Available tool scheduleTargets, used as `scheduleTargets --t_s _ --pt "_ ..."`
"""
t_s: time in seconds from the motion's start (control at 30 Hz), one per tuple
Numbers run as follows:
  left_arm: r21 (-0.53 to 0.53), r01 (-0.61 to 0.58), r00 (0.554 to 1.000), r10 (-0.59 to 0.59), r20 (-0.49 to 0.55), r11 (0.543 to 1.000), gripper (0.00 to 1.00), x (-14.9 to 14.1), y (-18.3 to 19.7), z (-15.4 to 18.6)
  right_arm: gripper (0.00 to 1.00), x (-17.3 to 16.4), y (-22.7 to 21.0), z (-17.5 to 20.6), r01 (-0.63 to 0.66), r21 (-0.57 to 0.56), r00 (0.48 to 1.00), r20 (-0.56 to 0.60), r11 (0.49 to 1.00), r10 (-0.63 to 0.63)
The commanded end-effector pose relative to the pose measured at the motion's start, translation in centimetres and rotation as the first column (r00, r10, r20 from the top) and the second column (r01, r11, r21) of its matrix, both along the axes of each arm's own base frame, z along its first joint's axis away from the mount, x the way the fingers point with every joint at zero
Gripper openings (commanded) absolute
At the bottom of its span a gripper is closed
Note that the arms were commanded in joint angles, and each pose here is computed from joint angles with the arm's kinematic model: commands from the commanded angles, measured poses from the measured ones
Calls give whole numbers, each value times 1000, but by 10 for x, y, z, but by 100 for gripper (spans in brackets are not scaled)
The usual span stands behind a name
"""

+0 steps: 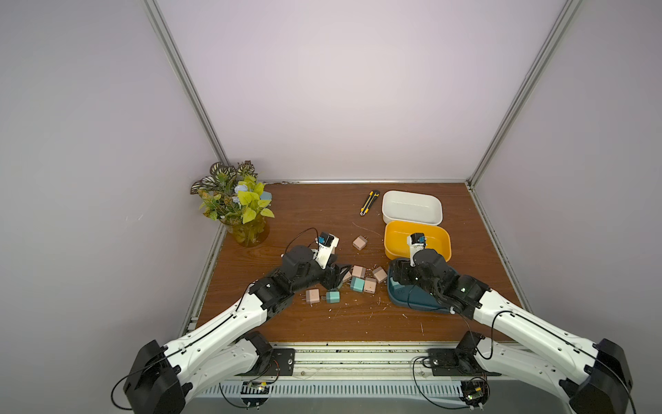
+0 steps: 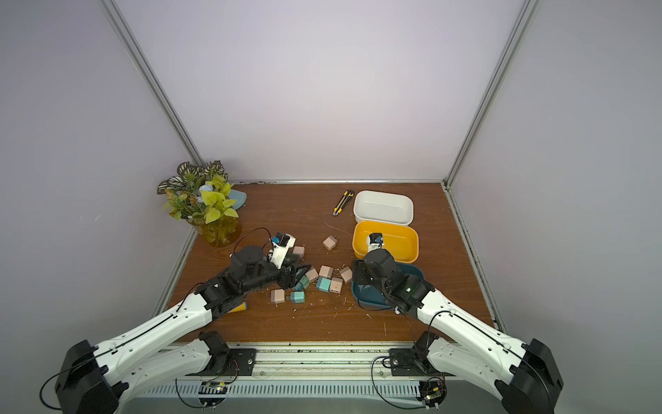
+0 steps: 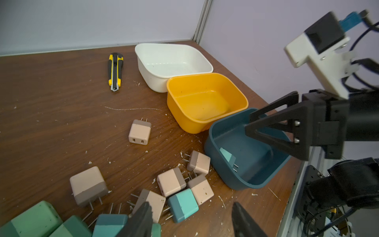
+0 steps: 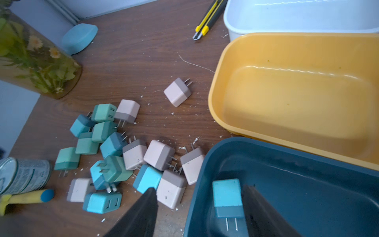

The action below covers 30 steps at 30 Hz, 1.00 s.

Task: Place the plugs by color into the storage box
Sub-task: Place the plug in the storage box, then pick up the plug from the center of the board.

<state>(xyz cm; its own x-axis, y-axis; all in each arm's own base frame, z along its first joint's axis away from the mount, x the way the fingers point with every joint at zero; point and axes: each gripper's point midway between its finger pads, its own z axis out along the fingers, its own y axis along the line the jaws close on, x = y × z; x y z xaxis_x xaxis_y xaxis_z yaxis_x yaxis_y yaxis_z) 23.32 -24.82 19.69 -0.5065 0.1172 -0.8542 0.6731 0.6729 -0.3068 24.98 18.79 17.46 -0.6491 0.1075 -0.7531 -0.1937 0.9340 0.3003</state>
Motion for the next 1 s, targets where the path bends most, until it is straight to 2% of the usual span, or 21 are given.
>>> scheduleTargets --t_s 0.0,0.23,0.5,0.6,0.77,0.97 --pt "67 -19 997 24 -71 998 63 -5 6 -16 70 -3 22 30 -96 94 992 95 991 87" --pt "168 -102 976 131 -174 980 67 -11 29 -30 69 -5 40 32 -139 151 987 103 979 124" --pt "128 -149 926 184 -330 981 66 -25 32 -59 68 -15 72 31 -214 81 972 120 974 203" --pt "125 -160 918 194 -347 979 66 -28 35 -68 69 -17 77 29 -218 54 970 123 975 210" --pt "203 -153 914 217 -342 967 66 -30 43 -87 69 -19 79 27 -217 39 970 122 975 211" --pt "244 -112 915 196 -352 963 66 -36 44 -101 70 -21 69 24 -182 26 978 114 983 178"
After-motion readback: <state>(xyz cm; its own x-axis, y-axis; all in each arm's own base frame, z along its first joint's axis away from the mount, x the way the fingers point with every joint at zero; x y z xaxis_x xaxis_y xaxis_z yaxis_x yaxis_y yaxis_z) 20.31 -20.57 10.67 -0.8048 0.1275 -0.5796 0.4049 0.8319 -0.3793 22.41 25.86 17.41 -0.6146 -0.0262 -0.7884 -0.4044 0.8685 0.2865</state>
